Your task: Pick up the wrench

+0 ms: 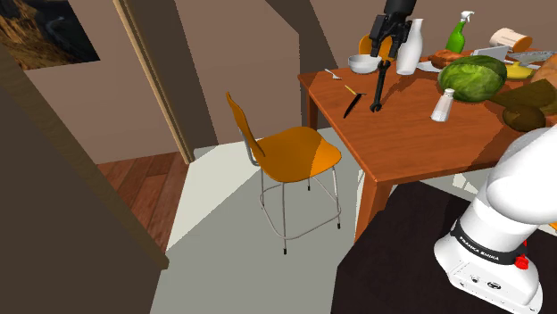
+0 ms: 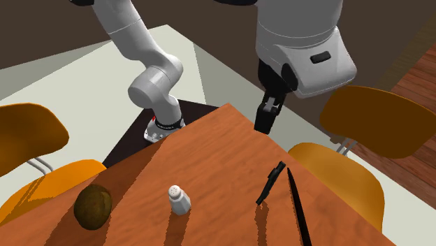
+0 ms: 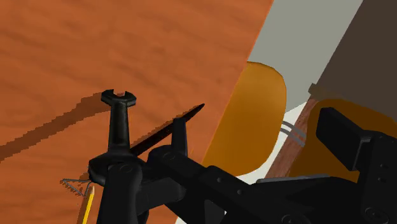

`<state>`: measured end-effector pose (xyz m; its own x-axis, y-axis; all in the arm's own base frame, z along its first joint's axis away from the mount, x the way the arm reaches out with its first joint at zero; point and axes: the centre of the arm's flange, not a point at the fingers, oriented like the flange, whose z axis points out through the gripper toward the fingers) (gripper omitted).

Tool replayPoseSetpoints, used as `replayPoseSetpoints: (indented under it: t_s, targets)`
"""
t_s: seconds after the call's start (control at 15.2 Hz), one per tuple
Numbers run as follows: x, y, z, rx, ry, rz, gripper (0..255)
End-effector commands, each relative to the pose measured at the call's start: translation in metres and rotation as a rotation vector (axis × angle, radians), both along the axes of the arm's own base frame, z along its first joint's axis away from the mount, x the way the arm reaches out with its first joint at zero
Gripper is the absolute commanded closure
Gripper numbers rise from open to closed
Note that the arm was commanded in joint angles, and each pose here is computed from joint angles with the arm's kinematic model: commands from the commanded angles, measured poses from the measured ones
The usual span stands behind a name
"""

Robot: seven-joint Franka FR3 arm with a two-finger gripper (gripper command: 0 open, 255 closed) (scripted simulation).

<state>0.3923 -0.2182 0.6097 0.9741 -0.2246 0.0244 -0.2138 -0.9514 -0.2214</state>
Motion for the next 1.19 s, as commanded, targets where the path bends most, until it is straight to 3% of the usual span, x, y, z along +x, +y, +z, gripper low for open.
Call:
replayPoseSetpoints:
  t_s: [0.0,0.4,1.06,1.12]
  targets:
    - [0.009,-0.028,-0.004,0.014,-0.007,-0.027,0]
    - [0.025,-0.109,-0.016,0.061,-0.028,-0.107,0]
    - [0.025,-0.114,-0.056,0.064,-0.029,-0.112,0]
    - [0.025,-0.114,-0.056,0.064,-0.029,-0.112,255]
